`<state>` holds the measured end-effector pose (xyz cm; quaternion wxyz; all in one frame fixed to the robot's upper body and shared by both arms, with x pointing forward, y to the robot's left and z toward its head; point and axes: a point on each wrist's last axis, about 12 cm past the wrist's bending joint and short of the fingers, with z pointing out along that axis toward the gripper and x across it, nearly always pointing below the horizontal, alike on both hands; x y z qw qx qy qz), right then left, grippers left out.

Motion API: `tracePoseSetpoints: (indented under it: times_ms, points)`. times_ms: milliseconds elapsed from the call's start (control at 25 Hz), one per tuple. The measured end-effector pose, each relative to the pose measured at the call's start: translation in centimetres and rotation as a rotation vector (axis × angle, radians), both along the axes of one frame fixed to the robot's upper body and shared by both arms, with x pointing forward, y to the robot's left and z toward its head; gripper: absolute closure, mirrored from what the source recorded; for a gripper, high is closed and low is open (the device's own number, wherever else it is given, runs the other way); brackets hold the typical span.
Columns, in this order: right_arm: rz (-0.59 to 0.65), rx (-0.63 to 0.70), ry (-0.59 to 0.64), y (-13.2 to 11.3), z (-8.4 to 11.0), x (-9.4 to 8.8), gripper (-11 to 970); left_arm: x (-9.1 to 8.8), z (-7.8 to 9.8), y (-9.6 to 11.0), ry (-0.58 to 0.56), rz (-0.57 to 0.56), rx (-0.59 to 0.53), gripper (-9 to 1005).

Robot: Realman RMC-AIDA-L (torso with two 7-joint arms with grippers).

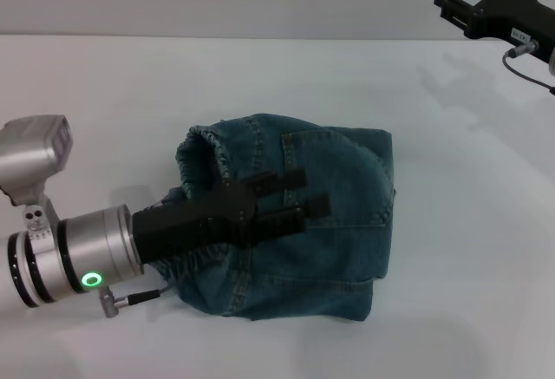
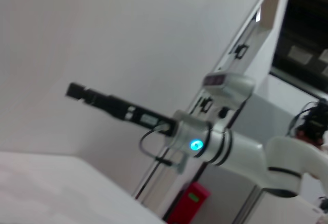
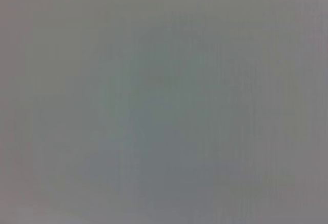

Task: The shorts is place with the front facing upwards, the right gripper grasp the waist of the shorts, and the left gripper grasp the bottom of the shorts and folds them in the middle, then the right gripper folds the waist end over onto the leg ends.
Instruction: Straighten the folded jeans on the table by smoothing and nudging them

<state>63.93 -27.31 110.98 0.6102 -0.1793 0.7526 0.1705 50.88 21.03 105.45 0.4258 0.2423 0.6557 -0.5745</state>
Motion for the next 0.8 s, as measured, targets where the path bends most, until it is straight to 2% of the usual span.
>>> tracePoseSetpoints:
  times_ms: [280, 560, 800]
  points:
    - [0.008, 0.002, 0.012, 0.1, -0.4, -0.3, 448, 0.7, -1.4, 0.3, 0.039, 0.081, 0.102, 213]
    - [0.017, 0.008, 0.025, 0.3, -0.8, -0.5, 448, 2.2, -2.7, 2.3, 0.039, 0.224, 0.263, 213]
    - [0.027, 0.019, 0.025, 0.4, -0.9, -0.6, 448, 3.1, -2.8, 3.6, 0.008, 0.311, 0.319, 213]
